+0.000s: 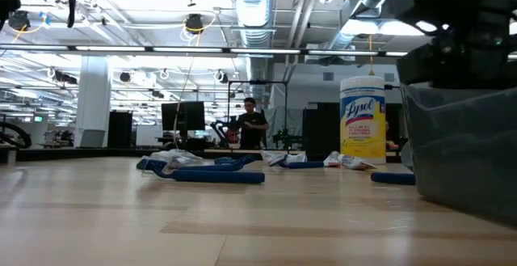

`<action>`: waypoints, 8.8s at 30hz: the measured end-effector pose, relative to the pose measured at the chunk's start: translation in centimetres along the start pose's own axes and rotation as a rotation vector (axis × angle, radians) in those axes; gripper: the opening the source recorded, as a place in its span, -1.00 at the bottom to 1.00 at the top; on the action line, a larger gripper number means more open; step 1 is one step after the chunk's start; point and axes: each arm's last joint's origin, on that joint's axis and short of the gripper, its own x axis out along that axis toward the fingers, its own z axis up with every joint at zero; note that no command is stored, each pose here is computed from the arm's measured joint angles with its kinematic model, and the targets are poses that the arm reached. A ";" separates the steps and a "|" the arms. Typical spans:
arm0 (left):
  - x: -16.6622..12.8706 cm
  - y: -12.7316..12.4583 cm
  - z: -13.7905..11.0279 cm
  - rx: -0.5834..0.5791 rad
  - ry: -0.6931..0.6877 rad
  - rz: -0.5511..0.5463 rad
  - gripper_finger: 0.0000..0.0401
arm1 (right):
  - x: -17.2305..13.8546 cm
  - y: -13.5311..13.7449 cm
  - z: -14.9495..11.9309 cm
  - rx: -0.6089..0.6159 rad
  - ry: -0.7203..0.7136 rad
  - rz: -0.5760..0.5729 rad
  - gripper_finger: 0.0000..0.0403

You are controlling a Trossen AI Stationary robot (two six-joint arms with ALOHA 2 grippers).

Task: Pick & Place Travel size toiletries
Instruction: Put the deodorant into the gray bin, then put the razor into the yellow bin

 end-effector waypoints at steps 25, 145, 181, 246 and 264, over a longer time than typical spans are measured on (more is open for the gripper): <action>0.0 -0.1 0.1 -0.009 -0.021 -0.008 0.42 | -0.3 -2.2 -0.1 0.027 0.009 0.006 -0.55; 26.8 8.1 0.4 1.188 0.646 -0.036 0.00 | -16.6 -0.1 3.8 0.329 -0.631 0.206 0.10; 2.5 0.3 -6.9 0.619 1.056 0.012 0.01 | -16.6 -0.3 4.0 0.319 -0.638 0.194 0.10; 2.9 -1.1 -2.5 0.317 0.553 -0.019 0.48 | -5.4 -4.9 4.2 0.951 0.201 -0.028 0.19; 1.4 -1.1 -0.4 0.350 0.353 -0.081 0.48 | 0.1 -4.6 5.9 0.953 0.351 0.112 0.19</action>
